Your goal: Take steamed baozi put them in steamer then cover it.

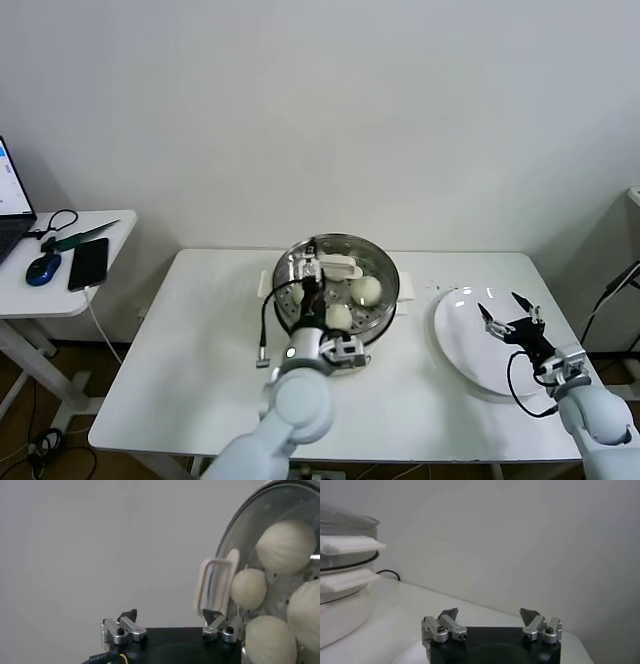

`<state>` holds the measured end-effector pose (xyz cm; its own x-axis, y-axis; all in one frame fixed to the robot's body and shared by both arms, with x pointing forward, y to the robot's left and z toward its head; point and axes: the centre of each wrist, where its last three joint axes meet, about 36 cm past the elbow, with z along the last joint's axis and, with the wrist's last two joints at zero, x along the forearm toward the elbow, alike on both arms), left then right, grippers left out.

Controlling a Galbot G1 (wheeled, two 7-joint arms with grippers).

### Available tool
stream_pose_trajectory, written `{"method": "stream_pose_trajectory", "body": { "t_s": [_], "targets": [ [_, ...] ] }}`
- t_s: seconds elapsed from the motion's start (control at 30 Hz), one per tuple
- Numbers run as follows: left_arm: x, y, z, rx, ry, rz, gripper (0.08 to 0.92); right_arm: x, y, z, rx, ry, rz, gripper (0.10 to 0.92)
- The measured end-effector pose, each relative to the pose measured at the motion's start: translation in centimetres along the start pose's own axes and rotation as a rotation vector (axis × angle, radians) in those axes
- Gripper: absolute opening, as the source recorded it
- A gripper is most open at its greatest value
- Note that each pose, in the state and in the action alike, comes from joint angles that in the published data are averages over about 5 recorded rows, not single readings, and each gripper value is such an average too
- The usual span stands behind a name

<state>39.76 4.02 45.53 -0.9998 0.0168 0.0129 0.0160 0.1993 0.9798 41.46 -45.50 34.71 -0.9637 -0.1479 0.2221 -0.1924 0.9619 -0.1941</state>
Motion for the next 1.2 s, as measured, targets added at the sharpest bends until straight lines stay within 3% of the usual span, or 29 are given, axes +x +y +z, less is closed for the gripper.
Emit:
{"method": "stream_pose_trajectory", "body": {
  "t_s": [0.3,0.57,0.73,1.0,1.2],
  "targets": [
    [1.3,0.9,4.9,0.179,0.048,0.014,0.823,0.1,0.3,-0.3,-0.015,-0.009,0.000,0.823],
    [1.5,1.0,11.3,0.438,-0.043,0.042,0.823,0.4,0.8,-0.6,-0.011,-0.040,-0.008,0.823],
    [2.5,0.7,15.5,0.660,-0.064,0.048,0.823,0.8,1.0,-0.5,-0.005,-0.054,-0.012,0.823],
    [5.3,-1.4,21.1,0.986,0.007,0.046,0.823,1.3,1.3,0.3,-0.007,-0.087,0.006,0.823],
    [7.5,-2.4,23.9,1.122,0.068,0.022,0.823,2.1,1.7,0.8,-0.015,-0.112,0.014,0.823]
  ]
}}
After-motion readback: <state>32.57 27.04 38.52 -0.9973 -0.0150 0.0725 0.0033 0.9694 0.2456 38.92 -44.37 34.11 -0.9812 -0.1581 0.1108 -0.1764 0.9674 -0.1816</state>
